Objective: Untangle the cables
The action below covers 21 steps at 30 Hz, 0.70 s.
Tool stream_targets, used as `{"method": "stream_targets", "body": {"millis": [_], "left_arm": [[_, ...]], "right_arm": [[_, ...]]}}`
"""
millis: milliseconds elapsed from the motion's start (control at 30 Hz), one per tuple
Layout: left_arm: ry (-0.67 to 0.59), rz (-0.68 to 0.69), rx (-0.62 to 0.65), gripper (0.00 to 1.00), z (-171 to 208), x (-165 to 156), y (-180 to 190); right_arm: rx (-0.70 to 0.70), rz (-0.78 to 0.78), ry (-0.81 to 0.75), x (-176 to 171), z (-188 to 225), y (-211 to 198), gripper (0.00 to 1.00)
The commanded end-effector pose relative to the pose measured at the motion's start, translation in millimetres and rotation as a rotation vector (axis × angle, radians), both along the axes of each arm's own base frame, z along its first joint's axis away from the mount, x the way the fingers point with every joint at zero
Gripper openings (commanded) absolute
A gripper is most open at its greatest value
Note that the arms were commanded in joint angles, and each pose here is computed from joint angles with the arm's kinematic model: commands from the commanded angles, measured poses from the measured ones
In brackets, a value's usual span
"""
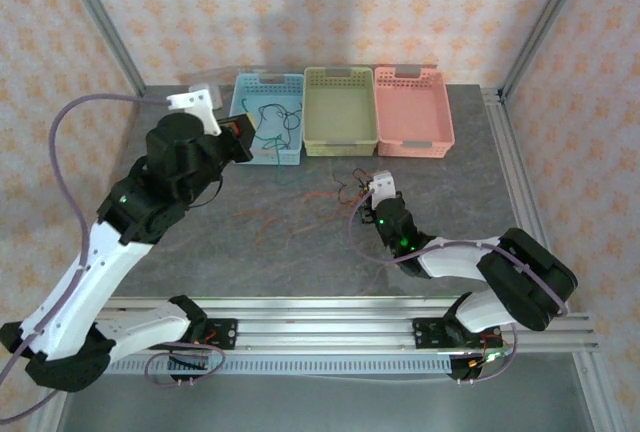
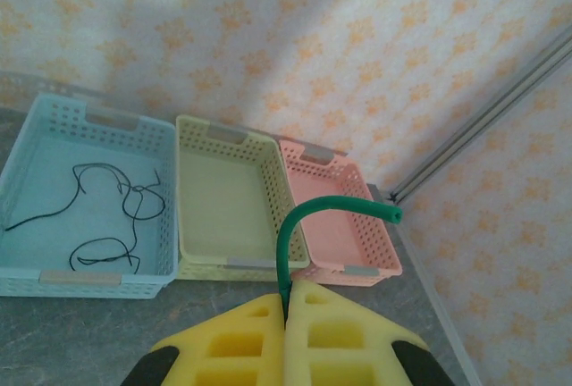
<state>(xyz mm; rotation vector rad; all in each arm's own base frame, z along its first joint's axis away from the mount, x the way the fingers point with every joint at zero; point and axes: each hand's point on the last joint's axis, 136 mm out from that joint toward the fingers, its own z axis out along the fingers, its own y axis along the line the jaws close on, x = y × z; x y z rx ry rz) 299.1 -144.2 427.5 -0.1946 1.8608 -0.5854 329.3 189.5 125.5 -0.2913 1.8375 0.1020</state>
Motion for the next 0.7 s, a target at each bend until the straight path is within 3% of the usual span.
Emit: {"method": "stream_targets", "body": {"millis": [0,100,167,467,667], "left_arm": [[-0.077,-0.017,-0.060,0.00,33,9,-11],[-0.073,-0.010,-0.056,0.00,33,28,-20],[-0.071,0.001,-0.054,0.00,33,41,-26],[-0.052,0.012,-0.262,0.00,29,125,-60],[0.001,-0.067,-0.382,0.00,8,190,-114]], "right_arm": [[0.045,-0.035,-0.025,0,11,-7,0.12],[0.070,-0.078,-0.069,-2,23,-18,0.42],[0.094,-0.125,-0.110,-6,34,-30,0.49],[0.234,-0.427,-0.283,-28,75,-101,0.53],[0.270,-0.527,-0.328,-36,81,-121,0.52]]}}
